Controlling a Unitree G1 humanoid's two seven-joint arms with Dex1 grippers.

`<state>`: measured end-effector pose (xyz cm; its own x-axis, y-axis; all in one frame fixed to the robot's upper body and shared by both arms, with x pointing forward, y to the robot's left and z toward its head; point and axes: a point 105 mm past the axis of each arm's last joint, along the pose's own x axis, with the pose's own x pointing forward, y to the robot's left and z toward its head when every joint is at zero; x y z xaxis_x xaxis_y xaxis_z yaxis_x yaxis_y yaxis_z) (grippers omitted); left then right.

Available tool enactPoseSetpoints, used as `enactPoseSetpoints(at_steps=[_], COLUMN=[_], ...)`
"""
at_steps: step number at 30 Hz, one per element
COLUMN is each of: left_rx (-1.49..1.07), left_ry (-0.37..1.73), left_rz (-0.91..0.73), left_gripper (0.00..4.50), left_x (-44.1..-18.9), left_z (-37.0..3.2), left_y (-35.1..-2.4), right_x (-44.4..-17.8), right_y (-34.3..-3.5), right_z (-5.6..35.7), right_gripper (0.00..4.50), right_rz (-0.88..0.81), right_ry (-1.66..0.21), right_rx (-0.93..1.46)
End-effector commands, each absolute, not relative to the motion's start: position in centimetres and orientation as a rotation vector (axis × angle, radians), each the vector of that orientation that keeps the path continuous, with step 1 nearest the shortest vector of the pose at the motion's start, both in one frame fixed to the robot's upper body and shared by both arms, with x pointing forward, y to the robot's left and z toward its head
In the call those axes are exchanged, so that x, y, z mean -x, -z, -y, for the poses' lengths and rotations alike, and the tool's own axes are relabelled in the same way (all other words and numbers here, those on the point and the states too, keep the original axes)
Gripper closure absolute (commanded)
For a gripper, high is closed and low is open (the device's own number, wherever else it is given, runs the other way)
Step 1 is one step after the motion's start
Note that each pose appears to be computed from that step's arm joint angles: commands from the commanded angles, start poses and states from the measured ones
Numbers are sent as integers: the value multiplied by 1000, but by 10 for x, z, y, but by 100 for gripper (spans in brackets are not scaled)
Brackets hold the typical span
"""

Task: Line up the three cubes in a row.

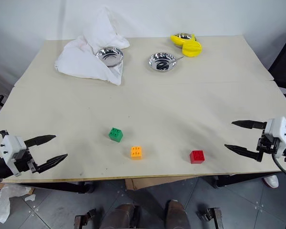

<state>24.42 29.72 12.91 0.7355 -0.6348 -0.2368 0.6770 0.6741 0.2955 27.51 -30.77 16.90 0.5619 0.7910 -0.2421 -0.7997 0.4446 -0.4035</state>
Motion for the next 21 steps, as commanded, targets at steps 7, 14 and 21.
enactPoseSetpoints(at_steps=[7,14,21], left_rx=[-342,-340,-346], left_ry=[931,1165,1235], left_rz=[-37,-40,14], left_gripper=[0,0,0], left_x=[-234,-223,-217], left_z=[-263,-226,-205], left_y=[-149,-145,-149], right_x=[-268,-236,-237], right_y=[-188,-172,-181], right_z=[321,367,381], right_gripper=[3,3,3], right_rz=[20,-162,-223], right_ry=[-937,-850,-834], right_rx=[559,625,671])
